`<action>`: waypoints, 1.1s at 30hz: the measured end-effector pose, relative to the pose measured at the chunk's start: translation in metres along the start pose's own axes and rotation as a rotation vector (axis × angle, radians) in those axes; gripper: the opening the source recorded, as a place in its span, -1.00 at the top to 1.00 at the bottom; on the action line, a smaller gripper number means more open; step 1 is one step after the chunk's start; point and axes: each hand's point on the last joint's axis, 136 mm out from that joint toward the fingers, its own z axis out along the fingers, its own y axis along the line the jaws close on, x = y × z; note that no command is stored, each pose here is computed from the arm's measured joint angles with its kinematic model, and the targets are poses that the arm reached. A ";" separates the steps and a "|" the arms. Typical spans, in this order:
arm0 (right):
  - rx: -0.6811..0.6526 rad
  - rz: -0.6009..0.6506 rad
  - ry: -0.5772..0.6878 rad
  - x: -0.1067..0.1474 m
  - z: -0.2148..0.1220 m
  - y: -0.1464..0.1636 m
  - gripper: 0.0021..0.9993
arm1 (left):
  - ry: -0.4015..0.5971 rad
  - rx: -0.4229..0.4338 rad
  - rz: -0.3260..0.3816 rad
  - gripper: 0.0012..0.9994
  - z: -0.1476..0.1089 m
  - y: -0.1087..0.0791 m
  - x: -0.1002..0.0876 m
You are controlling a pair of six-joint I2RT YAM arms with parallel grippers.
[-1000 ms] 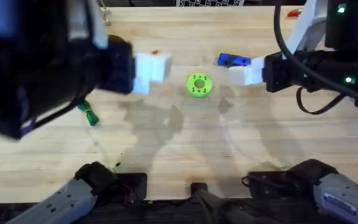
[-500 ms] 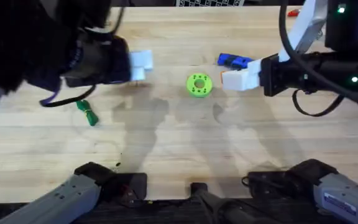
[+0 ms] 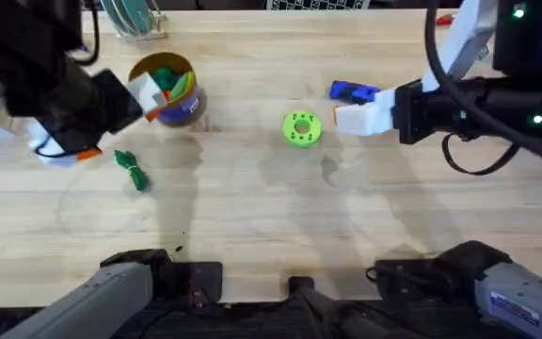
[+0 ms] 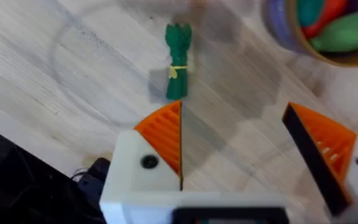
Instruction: Pick up the gripper from the table and insert it into the empty holder that is missing its gripper. Then pick up a screw, insert it into the mounting hole, and use the screwdriver to tighten it. Finally, clean up the table by picking up the vegetable and placing it into the bucket.
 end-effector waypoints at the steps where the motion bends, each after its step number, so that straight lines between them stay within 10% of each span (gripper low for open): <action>1: 0.000 0.000 0.000 0.000 0.000 0.000 -0.93 | 0.017 -0.008 -0.010 -0.97 0.010 0.002 0.001; 19: -0.001 -0.001 -0.003 -0.001 0.000 0.000 -0.93 | 0.186 -0.029 -0.164 -0.97 0.108 0.036 0.018; 31: 0.037 -0.002 -0.013 -0.003 0.000 -0.006 -0.93 | 0.238 -0.022 -0.126 -0.98 0.135 0.036 0.017; 33: 0.038 -0.002 -0.013 -0.003 0.000 -0.006 -0.93 | 0.234 -0.018 -0.128 -0.67 0.135 0.035 0.016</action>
